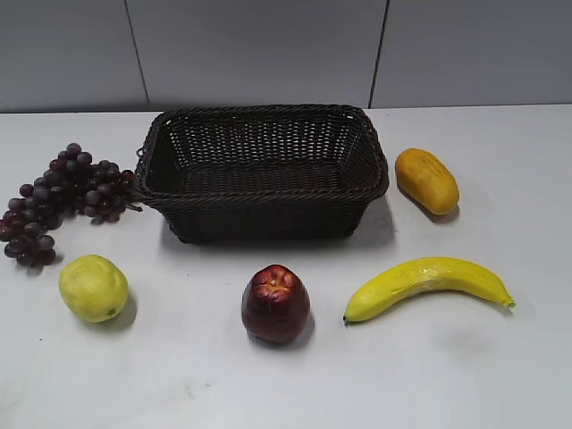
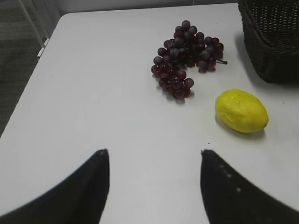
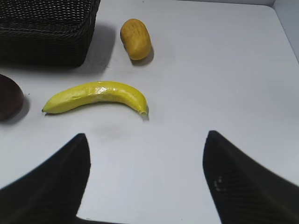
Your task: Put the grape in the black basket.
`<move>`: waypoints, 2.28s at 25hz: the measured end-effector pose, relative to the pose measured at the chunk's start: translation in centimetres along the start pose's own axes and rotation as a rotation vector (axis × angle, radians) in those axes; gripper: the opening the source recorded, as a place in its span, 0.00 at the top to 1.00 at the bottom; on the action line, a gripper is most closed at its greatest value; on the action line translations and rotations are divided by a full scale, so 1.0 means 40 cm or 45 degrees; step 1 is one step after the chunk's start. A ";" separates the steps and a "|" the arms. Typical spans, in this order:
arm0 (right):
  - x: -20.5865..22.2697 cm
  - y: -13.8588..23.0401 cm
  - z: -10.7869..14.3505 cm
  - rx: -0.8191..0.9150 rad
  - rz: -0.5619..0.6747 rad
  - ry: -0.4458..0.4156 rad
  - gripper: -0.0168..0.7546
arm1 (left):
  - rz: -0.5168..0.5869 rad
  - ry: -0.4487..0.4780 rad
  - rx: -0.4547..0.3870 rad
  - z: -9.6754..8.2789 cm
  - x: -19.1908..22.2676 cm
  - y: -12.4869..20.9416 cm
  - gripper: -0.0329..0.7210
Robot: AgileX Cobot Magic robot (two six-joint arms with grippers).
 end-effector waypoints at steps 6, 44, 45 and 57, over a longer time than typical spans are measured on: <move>0.000 0.000 0.000 0.000 0.000 0.000 0.24 | 0.000 0.000 0.000 0.000 0.000 0.000 0.36; 0.000 0.000 0.000 0.000 0.000 0.000 0.24 | 0.202 0.026 -0.069 0.043 0.265 -0.150 0.09; 0.000 0.000 0.000 0.000 0.000 0.000 0.24 | 0.225 0.030 -0.078 0.045 0.291 -0.156 0.10; 0.000 0.000 0.000 0.000 0.001 0.000 0.24 | 0.618 0.130 0.019 0.076 0.627 -0.238 0.10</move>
Point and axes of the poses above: a point on each arm's last joint axis where the gripper is mounted, x pointing out along that axis toward the gripper, z along the wrist's bending axis when the last joint is at zero, y = z × x, the point moved 8 cm from there along x, pointing out along that axis toward the gripper, and after that the axes turned 7 degrees about x, right-handed, at the moved point
